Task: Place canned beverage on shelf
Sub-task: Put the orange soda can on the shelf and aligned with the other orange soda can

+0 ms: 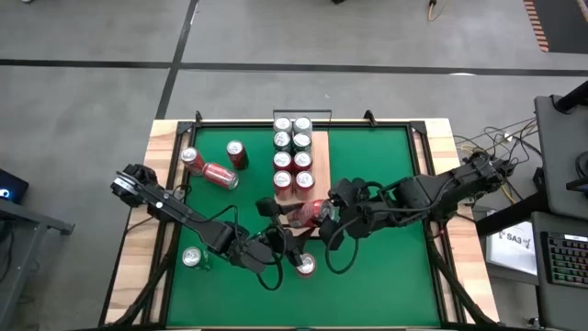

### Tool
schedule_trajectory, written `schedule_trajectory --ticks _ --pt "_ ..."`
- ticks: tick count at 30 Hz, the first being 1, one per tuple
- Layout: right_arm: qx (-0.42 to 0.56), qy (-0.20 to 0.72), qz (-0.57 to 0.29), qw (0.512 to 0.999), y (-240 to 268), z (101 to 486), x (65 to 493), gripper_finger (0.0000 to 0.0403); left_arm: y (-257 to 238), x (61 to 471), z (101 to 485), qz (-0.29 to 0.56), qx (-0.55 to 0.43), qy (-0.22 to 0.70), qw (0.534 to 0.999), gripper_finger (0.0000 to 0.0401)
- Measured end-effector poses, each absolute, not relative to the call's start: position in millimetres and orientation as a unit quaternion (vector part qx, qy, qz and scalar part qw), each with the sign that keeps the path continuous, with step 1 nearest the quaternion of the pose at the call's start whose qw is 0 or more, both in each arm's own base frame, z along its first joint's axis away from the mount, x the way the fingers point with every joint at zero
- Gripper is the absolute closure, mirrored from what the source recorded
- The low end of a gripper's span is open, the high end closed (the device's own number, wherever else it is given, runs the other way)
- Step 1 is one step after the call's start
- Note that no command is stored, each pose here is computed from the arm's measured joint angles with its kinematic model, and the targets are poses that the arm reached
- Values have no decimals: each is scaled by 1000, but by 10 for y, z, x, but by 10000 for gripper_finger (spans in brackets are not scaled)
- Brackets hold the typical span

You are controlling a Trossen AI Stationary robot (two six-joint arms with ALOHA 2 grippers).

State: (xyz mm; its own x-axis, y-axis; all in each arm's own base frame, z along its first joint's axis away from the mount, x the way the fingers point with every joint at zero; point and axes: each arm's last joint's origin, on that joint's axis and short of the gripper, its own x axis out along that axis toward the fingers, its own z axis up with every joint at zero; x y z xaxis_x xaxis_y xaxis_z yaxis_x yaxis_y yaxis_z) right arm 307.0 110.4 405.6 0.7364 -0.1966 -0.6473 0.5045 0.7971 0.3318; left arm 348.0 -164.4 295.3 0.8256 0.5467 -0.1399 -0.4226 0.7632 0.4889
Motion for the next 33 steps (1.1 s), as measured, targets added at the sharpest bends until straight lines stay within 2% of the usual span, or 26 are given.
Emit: schedule_trajectory --ticks 9,16,21,28,33 --pt "258 293 -191 900 1106 4077 3092 117 -1620 3483 2959 281 227 139 922 73" --pt "256 295 -191 901 1108 4074 3090 114 -1618 3483 2960 282 230 140 921 129" --pt "256 295 -190 901 1109 4074 3090 80 -1621 3482 2961 282 230 139 921 129" --pt "257 297 -188 900 1110 4073 3090 90 -1663 3464 2964 277 230 136 923 129" --pt "254 298 -184 901 1109 4074 3092 76 -1719 3438 2965 269 225 132 927 129"
